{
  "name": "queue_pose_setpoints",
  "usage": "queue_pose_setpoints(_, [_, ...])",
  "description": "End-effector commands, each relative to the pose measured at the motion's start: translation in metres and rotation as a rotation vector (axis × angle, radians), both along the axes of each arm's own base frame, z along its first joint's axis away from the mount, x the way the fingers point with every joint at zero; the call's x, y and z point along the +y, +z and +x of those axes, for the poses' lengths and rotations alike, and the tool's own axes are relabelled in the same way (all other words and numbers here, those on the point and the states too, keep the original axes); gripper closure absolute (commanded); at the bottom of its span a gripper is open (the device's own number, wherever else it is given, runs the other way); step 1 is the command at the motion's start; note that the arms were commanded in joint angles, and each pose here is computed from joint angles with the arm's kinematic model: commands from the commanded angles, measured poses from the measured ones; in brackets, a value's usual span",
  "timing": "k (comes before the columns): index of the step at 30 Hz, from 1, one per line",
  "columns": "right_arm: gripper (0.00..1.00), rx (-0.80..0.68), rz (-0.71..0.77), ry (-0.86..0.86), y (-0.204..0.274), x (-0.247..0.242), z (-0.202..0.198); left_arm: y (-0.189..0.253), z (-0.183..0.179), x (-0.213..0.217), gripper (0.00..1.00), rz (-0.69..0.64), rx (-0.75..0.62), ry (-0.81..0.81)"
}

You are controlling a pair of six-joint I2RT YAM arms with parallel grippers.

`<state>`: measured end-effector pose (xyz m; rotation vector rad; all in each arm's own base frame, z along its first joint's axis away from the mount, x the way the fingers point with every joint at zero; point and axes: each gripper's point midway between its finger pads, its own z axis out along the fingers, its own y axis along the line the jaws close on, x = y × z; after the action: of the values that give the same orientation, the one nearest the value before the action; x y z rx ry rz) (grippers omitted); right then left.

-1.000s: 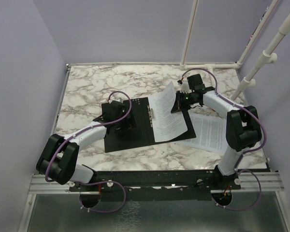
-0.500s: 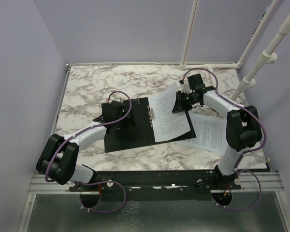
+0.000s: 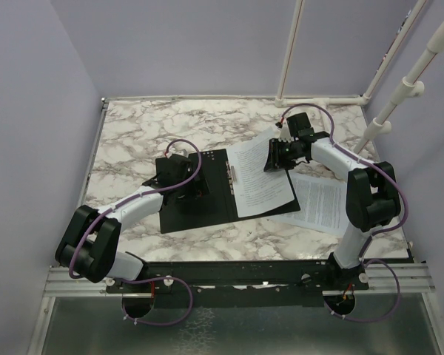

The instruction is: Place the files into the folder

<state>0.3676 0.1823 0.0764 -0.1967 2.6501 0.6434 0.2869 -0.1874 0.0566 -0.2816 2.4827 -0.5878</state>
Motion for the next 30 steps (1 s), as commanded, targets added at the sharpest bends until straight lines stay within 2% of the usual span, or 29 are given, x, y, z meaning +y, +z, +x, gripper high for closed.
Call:
queue_pose_setpoints(1, [0.53,0.001,-0.063,-0.042,-0.002,-0.009,0.002,0.006,-0.003,-0.004,0.01,-0.020,-0.018,-0.018])
queue_pose_setpoints(10, [0.40,-0.023,-0.161,-0.121,-0.004,-0.029,0.006,0.007,-0.002,-0.003,0.01,-0.019,-0.024,-0.014])
queue_pose_setpoints(21, [0.31,-0.061,-0.234,-0.193,0.001,-0.046,0.011,0.008,-0.002,-0.003,0.01,-0.019,-0.029,-0.014])
queue_pose_setpoints(27, [0.22,-0.112,-0.299,-0.266,0.013,-0.062,0.021,0.010,-0.002,-0.003,0.01,-0.020,-0.035,-0.012])
queue_pose_setpoints(30, [0.12,-0.145,-0.312,-0.300,0.020,-0.066,0.028,0.011,-0.002,-0.002,0.01,-0.019,-0.037,-0.013])
